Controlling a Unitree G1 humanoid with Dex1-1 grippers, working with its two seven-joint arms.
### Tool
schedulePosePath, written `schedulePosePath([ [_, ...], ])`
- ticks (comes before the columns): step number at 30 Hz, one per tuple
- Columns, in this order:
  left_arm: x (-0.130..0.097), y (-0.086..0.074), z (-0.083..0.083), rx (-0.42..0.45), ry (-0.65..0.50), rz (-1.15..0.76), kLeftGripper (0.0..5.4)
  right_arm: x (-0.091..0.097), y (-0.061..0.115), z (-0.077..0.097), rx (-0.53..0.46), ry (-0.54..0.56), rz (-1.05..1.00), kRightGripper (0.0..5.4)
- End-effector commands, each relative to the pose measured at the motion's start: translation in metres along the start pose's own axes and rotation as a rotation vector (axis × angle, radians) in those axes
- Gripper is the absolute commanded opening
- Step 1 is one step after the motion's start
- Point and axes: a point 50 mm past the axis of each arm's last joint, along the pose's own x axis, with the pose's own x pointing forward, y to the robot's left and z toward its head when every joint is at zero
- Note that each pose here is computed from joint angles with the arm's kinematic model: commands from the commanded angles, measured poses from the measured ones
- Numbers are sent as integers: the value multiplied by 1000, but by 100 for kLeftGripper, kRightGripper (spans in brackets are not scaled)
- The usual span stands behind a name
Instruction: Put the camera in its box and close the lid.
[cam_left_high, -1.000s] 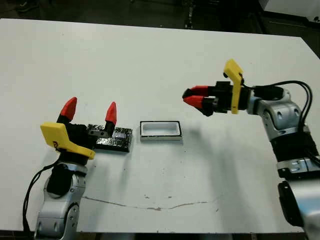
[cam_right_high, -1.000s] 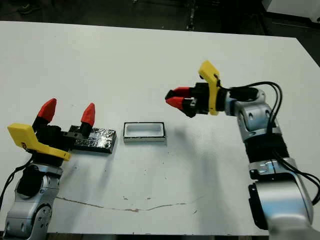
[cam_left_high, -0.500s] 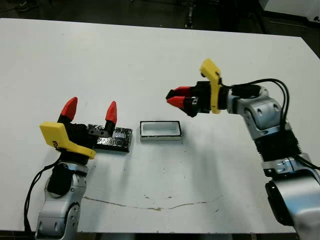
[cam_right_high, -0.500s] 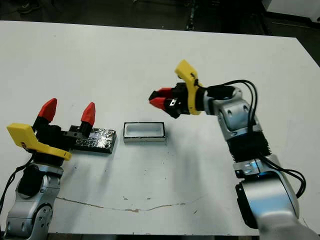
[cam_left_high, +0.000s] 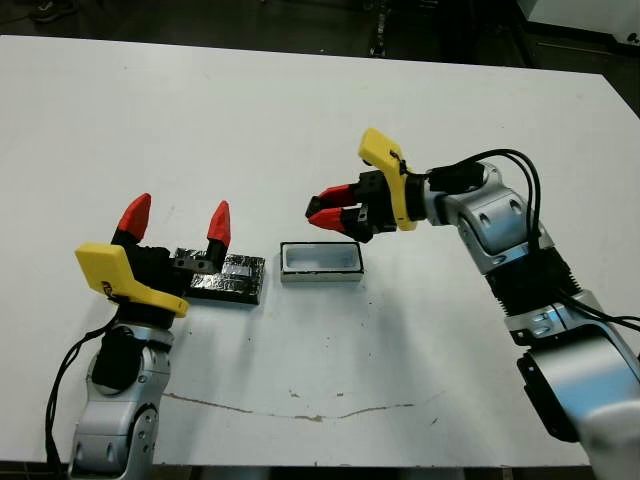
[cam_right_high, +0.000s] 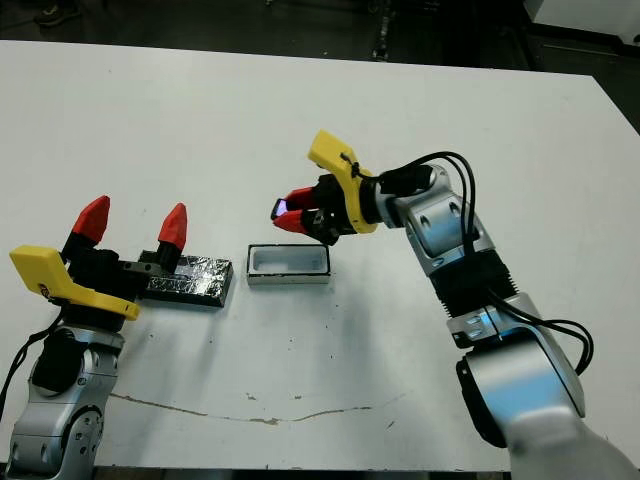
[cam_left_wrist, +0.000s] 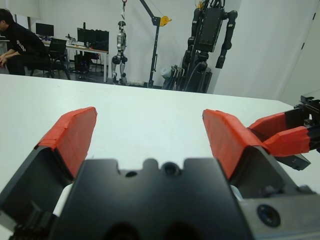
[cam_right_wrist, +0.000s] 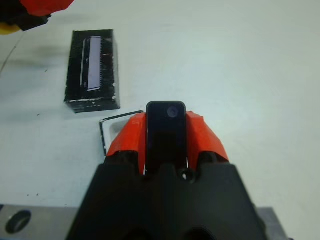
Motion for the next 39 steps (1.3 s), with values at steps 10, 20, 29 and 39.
schedulePosePath([
  [10,-2,2,-2,-15,15,19,540,12,-6,6,-37,-10,163,166],
  [20,-3,1,-3,3,17,19,540,18,-6,5,22,-50,280,166],
  [29,-3,0,-3,-4,19,18,540,23,-6,2,24,-25,307,166],
  [39,-3,0,-4,6,21,20,540,26,-3,-7,15,13,319,166],
])
